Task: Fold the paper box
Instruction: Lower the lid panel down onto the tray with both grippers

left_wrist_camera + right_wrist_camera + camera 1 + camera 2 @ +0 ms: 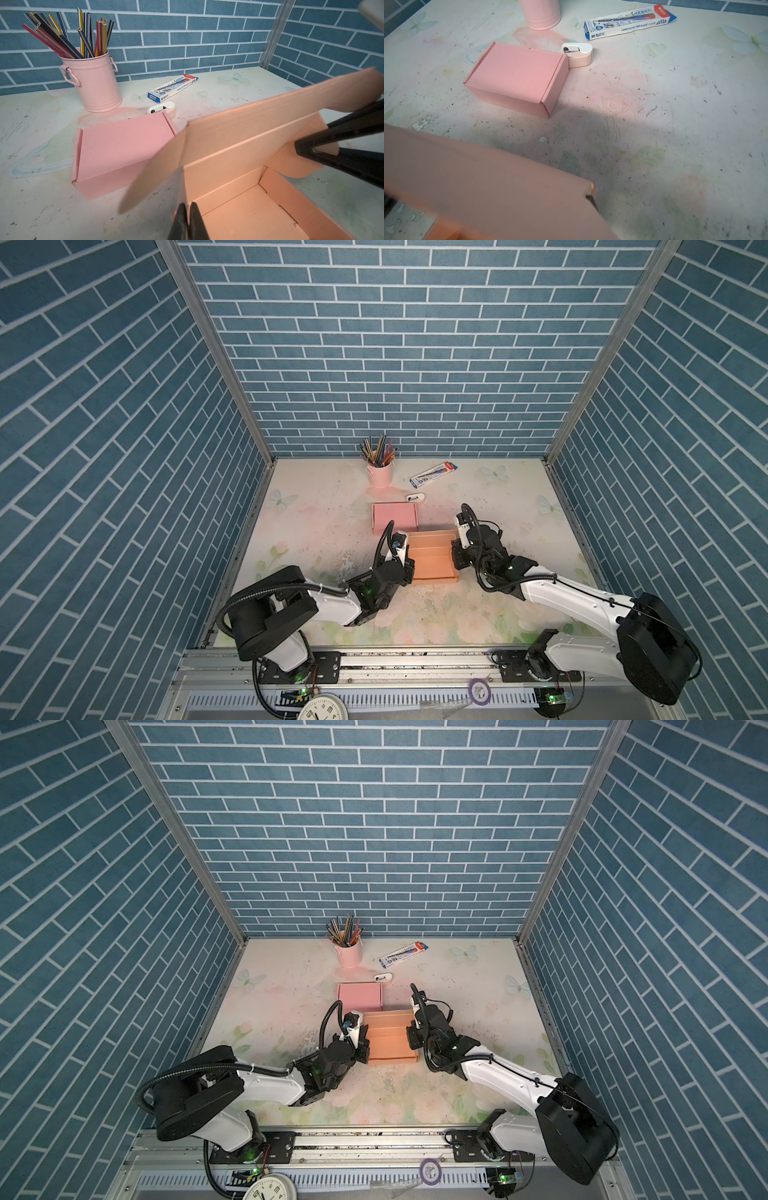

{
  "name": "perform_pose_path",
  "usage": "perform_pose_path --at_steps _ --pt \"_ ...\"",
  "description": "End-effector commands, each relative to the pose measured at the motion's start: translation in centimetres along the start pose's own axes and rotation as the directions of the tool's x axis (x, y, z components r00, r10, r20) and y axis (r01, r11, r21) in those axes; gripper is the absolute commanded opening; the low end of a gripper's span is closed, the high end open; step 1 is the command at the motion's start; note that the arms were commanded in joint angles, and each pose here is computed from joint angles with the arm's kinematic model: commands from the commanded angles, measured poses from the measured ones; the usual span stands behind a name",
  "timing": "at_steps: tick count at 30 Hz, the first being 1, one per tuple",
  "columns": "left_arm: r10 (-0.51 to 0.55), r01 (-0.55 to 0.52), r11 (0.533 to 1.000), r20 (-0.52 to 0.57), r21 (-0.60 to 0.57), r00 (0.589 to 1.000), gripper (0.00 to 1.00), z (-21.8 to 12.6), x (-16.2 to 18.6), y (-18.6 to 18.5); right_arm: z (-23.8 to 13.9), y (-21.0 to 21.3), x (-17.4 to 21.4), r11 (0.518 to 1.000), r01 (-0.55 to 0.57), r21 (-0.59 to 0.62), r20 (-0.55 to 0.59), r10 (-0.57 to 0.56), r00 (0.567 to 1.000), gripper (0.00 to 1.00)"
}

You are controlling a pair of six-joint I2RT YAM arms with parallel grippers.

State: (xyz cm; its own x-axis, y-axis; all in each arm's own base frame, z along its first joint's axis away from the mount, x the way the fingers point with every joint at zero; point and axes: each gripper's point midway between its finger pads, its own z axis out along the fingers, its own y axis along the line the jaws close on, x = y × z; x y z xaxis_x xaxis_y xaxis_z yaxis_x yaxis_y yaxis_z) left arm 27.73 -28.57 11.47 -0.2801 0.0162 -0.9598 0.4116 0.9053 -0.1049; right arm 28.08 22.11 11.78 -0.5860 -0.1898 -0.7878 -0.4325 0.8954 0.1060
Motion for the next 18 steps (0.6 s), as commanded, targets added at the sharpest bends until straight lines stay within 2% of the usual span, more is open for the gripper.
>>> perform_pose_path --at_steps 1,18 --pt "-0.026 0.025 0.999 0.039 0.032 0.999 0.09 -0.4 -0.4 -0.9 -0.7 0.8 -0.7 0.998 -0.044 -0.045 0.047 0.046 0.998 0.13" --pt "-0.094 0.095 0.995 0.039 -0.030 0.995 0.09 -0.9 0.2 -1.5 -1.5 1.3 1.3 0.990 -0.088 -0.114 0.042 0.093 0.995 0.12"
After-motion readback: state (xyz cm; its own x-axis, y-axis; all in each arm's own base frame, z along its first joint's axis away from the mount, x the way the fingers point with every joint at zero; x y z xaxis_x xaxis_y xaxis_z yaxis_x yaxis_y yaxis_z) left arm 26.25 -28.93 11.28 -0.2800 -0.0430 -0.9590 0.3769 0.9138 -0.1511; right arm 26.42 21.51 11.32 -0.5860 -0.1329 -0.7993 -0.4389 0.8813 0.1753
